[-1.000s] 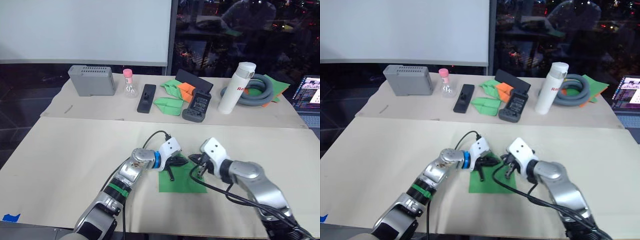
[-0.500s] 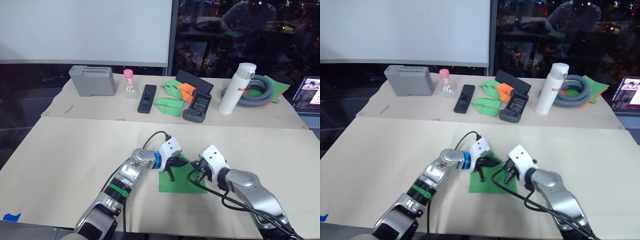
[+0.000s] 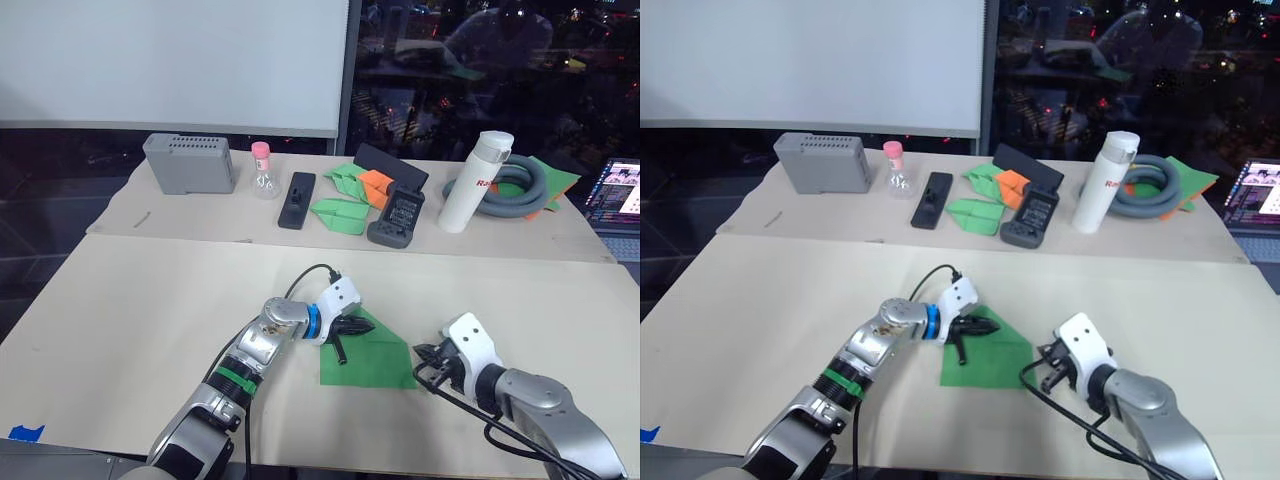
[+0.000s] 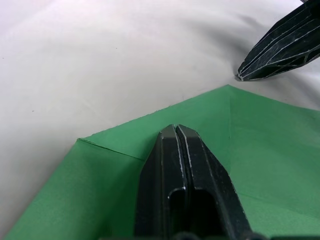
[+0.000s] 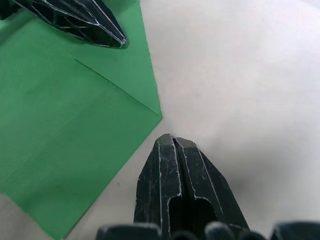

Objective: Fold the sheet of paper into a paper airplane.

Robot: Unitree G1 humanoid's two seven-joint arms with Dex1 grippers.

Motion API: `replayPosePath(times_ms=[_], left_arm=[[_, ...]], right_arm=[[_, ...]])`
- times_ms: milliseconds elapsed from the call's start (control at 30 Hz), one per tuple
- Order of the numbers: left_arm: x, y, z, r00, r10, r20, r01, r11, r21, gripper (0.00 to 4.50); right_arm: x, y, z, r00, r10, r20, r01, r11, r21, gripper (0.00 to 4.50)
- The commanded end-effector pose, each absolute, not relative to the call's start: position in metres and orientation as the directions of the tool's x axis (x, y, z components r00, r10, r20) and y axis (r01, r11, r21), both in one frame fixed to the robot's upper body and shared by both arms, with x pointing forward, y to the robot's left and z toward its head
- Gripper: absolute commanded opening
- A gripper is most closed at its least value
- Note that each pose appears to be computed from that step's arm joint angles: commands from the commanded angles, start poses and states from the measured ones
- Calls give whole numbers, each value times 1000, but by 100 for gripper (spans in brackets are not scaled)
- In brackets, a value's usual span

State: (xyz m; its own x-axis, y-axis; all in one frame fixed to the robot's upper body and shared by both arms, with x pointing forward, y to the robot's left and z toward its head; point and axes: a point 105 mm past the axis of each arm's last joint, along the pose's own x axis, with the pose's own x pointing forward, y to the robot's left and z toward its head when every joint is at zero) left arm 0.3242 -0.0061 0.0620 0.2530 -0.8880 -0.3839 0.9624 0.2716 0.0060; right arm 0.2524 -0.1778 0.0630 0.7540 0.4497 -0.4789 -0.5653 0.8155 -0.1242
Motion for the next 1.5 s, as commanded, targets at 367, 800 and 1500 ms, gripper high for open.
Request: replayPosePath(times_ms=[367,800,1500], left_arm=[[335,-14,66,262,-879,-398,961,275,24,0],[334,-36,67,285,-878,-384,950,313,-12,0],[368,86,125,638,-749,-176,731,662,-165,0]], right_arm=[[273,-135,65,736,525,-427,-619,778,-109,3],[258,-141,24,663,458,-593,-654,739,-161,3],[271,-131,37,660,503,-558,-683,711,-167,3]])
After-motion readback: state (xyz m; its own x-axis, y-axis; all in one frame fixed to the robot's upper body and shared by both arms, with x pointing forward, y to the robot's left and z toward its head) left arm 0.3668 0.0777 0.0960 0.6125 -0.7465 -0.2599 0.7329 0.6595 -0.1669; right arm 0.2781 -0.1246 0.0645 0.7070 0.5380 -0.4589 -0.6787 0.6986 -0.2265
